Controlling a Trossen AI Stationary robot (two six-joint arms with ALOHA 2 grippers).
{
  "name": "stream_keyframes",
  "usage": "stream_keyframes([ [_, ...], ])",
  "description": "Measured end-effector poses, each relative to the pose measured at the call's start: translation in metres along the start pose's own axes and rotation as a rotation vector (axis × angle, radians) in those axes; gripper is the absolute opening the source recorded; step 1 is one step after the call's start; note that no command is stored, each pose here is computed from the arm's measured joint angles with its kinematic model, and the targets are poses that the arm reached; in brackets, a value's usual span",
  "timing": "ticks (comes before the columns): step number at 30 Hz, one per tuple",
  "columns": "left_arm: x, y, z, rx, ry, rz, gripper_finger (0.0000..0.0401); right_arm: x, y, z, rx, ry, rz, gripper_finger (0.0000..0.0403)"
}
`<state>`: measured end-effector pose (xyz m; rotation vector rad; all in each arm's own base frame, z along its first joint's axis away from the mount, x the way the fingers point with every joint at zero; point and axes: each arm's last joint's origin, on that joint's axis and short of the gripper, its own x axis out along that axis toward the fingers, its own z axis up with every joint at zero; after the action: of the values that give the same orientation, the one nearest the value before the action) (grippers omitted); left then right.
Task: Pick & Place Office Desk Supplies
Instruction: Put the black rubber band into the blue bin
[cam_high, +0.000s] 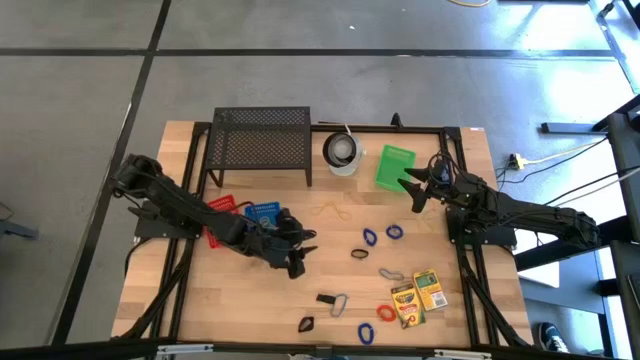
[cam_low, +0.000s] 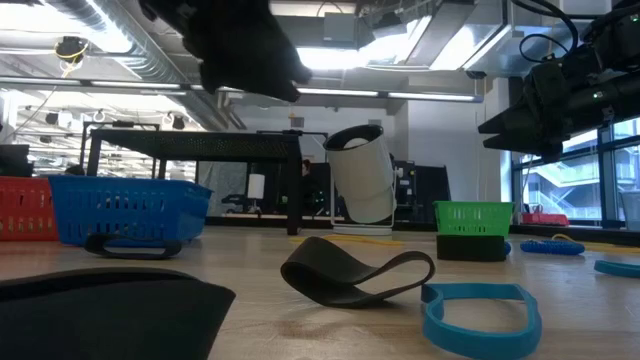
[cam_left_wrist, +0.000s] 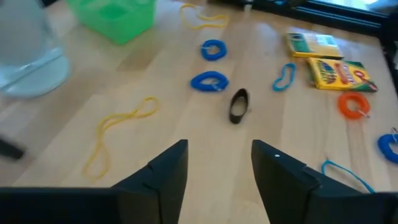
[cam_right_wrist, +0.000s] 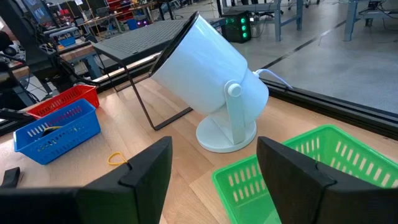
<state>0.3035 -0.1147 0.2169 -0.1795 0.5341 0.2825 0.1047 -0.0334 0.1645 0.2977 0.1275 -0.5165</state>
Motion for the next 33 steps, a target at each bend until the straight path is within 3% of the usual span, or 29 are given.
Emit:
stream_keyframes([
  [10,0.013,-0.007,-0.01,0.024,0.045,-0.069,0.0198,0.0,0.0,0.0,-0.009,0.0,0.0,0.0237],
  [16,0.008,-0.015,-0.015,-0.008,0.052,-0.092,0.0195,0.0,0.0,0.0,-0.214,0.0,0.0,0.0237],
  [21,-0.002,-0.028,-0.023,0.006,0.089,-0.169,0.0195,0.0,0.0,0.0,-0.268,0.0,0.0,0.0237],
  [24,-0.008,-0.035,-0.031,0.053,0.143,-0.221,0.0193,0.0,0.0,0.0,-0.24,0.001,0.0,0.0237],
  [26,-0.012,-0.037,-0.038,0.087,0.189,-0.221,0.0192,0.0,0.001,0.0,-0.146,0.005,0.02,0.0237],
  [29,-0.017,-0.034,-0.051,0.148,0.281,-0.175,0.0192,0.0,0.002,-0.001,0.041,0.022,0.067,0.0237],
  [33,-0.02,-0.028,-0.066,0.222,0.39,-0.087,0.0192,0.0,0.002,0.0,0.104,0.021,0.076,0.0237],
])
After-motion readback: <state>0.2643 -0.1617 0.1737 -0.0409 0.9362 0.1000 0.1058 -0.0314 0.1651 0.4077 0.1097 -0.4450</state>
